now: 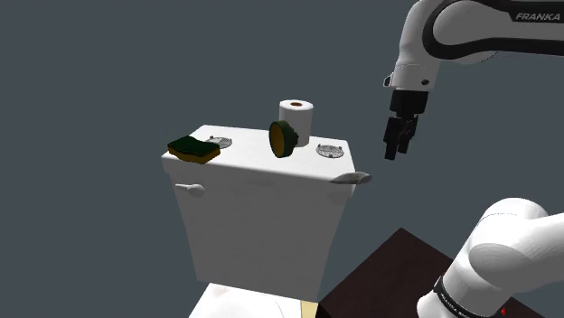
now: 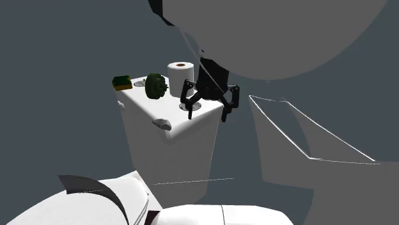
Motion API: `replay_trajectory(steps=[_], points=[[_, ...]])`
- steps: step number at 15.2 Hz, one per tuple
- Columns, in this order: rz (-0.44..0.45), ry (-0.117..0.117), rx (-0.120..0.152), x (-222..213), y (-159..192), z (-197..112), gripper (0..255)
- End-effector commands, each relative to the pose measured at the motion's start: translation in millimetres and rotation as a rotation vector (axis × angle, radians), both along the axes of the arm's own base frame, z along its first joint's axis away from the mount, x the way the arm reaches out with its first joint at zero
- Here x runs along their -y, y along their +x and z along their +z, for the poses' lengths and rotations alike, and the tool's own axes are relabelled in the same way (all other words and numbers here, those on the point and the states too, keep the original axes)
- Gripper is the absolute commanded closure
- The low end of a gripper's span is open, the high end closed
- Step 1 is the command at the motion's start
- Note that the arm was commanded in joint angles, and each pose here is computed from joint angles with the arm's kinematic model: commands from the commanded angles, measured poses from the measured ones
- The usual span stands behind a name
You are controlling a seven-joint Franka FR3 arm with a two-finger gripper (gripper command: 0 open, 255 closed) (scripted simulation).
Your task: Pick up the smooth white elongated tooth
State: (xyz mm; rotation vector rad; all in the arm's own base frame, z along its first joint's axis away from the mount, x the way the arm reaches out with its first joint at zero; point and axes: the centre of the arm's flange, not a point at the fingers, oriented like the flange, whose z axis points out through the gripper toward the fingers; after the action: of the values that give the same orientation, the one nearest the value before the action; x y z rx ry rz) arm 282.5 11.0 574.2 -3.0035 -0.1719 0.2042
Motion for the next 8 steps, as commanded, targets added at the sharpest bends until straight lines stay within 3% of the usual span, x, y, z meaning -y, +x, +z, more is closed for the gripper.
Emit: replay_trajectory(steps=[1,8], points=[[0.0,0.0,0.0,0.0,0.0,0.0,0],[0.362,0.029,0.048,-94.3,11.1,2.4,0]])
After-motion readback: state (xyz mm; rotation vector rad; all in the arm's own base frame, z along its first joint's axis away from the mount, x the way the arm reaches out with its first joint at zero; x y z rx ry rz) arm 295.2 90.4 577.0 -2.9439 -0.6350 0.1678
